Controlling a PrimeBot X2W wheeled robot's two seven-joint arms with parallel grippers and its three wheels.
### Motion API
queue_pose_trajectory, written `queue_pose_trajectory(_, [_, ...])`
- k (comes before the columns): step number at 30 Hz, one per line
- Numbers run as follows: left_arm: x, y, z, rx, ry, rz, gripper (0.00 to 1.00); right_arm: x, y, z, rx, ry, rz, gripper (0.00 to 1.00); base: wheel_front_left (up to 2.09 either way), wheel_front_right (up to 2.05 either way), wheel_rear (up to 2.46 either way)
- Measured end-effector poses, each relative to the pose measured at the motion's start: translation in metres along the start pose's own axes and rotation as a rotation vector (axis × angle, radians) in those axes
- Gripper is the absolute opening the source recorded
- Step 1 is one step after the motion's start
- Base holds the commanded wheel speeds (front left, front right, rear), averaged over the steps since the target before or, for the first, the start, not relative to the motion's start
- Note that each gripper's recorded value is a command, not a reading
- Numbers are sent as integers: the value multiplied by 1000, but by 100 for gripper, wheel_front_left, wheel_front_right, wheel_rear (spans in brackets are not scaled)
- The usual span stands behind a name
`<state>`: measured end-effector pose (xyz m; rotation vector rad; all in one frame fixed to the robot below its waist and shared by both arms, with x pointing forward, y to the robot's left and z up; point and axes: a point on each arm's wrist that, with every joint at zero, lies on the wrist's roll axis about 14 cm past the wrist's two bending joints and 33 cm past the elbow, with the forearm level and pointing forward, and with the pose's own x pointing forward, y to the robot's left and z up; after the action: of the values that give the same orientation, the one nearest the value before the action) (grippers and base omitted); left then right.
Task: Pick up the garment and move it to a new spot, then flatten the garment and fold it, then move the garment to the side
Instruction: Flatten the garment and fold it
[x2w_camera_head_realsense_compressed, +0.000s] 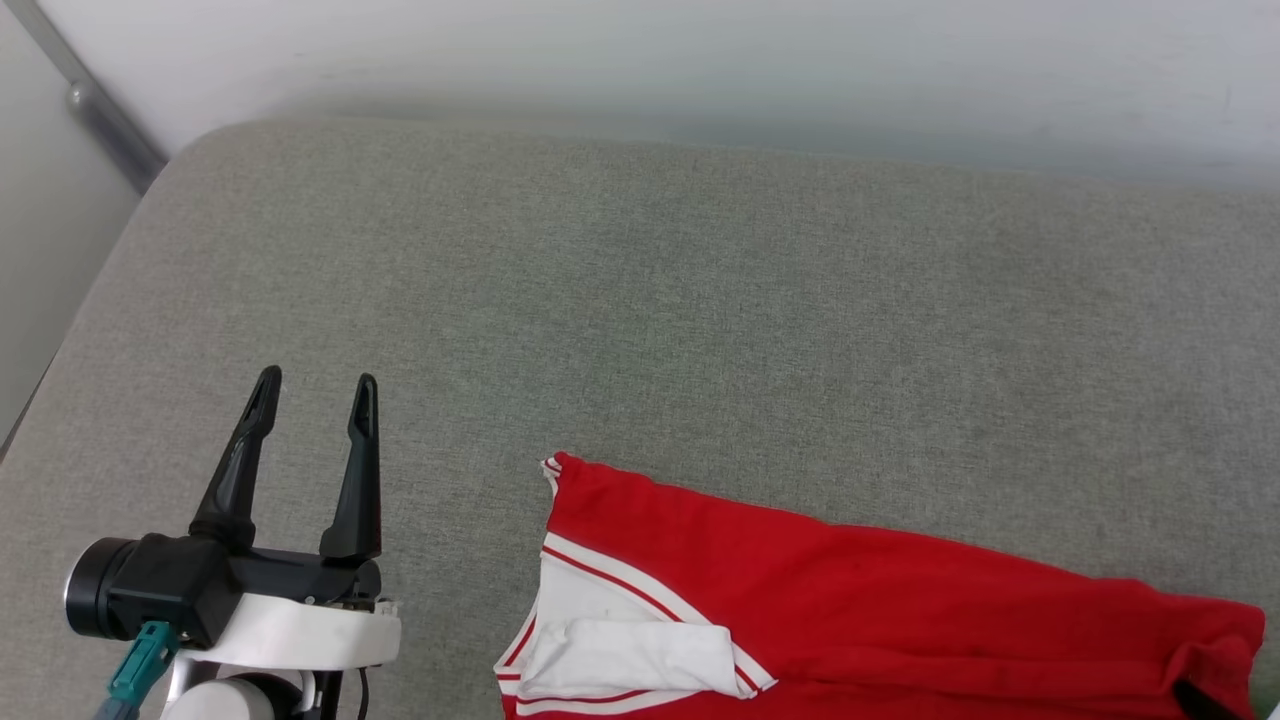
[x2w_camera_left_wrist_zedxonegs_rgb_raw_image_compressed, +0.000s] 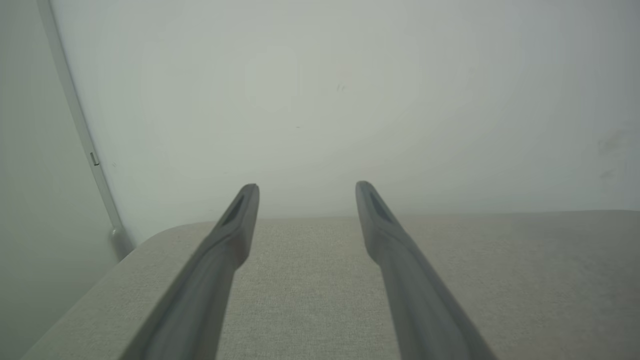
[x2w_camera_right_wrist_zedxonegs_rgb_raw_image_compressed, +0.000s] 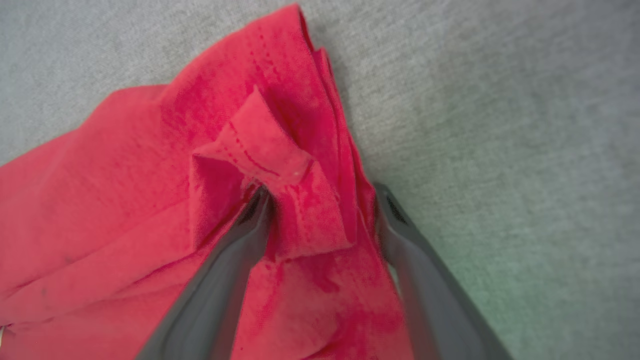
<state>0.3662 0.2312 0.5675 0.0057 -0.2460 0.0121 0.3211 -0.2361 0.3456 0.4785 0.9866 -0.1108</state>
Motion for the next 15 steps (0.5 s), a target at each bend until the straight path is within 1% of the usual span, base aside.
queue_pose_trajectory(3, [0, 0, 0, -2, -3, 0, 100, 1, 4, -2, -13, 13, 14, 100, 0, 0, 0])
queue_pose_trajectory(4, [-1, -1, 0, -2, -4, -3, 100, 1, 5, -3, -14, 10, 16, 49, 0, 0, 0])
queue_pose_trajectory(5, [-1, -1, 0, -3, -3, -4, 100, 1, 6, -3, -18, 7, 19, 16, 0, 0, 0])
queue_pose_trajectory(6, [-1, -2, -1, -2, -3, -5, 100, 0, 7, -3, -24, 2, 21, 0, 0, 0, 0])
queue_pose_trajectory(10, [-2, -6, -2, -7, -3, -15, 100, -2, 11, -1, -41, -43, 36, 0, 0, 0, 0])
queue_pose_trajectory(15, [-3, -10, -3, -13, -2, -29, 100, -12, -6, 18, -83, -134, -17, 0, 0, 0, 0])
